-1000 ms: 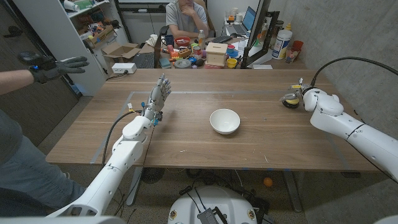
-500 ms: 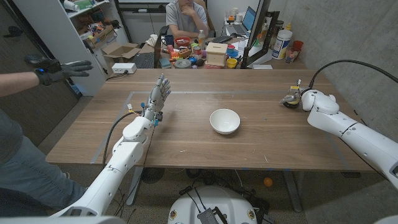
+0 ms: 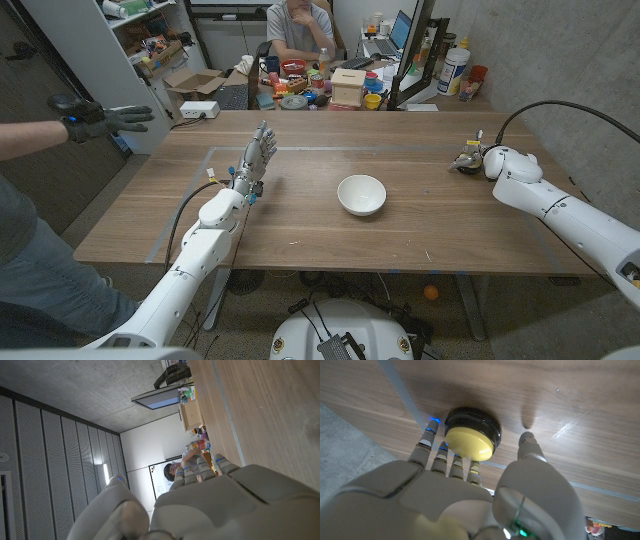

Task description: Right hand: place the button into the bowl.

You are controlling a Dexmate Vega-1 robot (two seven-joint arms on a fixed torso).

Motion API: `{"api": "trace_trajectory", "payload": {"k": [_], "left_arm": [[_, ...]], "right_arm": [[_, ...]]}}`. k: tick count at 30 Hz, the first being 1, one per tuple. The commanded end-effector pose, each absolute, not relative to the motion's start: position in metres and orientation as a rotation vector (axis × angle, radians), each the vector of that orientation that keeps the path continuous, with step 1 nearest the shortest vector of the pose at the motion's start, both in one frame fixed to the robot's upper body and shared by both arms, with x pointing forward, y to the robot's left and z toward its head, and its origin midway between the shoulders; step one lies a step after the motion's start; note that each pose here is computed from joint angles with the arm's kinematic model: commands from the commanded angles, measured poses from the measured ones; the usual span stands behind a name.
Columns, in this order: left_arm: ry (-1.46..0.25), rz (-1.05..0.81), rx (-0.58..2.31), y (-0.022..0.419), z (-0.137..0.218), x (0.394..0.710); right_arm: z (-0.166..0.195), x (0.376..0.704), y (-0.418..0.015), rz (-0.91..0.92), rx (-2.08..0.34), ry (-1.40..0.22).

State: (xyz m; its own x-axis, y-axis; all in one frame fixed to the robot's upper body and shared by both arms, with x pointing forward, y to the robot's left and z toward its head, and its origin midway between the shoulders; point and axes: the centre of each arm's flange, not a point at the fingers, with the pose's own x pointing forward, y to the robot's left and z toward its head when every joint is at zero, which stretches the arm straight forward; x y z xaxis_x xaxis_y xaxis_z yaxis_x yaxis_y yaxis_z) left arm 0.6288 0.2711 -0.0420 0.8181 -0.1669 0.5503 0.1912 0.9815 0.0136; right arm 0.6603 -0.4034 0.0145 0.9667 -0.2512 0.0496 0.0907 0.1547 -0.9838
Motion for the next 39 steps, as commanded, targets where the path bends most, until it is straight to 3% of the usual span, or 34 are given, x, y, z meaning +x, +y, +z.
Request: {"api": "trace_trajectory", "payload": {"k": [1,22,39], "left_arm": [[-0.566,-0.200,-0.036,0.266,-0.044,0.630],[-0.574,-0.206,-0.036,0.262,-0.042,0.627],[-0.575,-0.225,-0.043,0.259,-0.044,0.631]], "right_arm": [[0.006,0.668,-0.406,-0.224,-1.373,0.131],[0.015,0.665,-0.402,-0.220,-1.384,0.061],[0.046,0.633,-0.391,-0.274,-1.409,-0.032]]}}
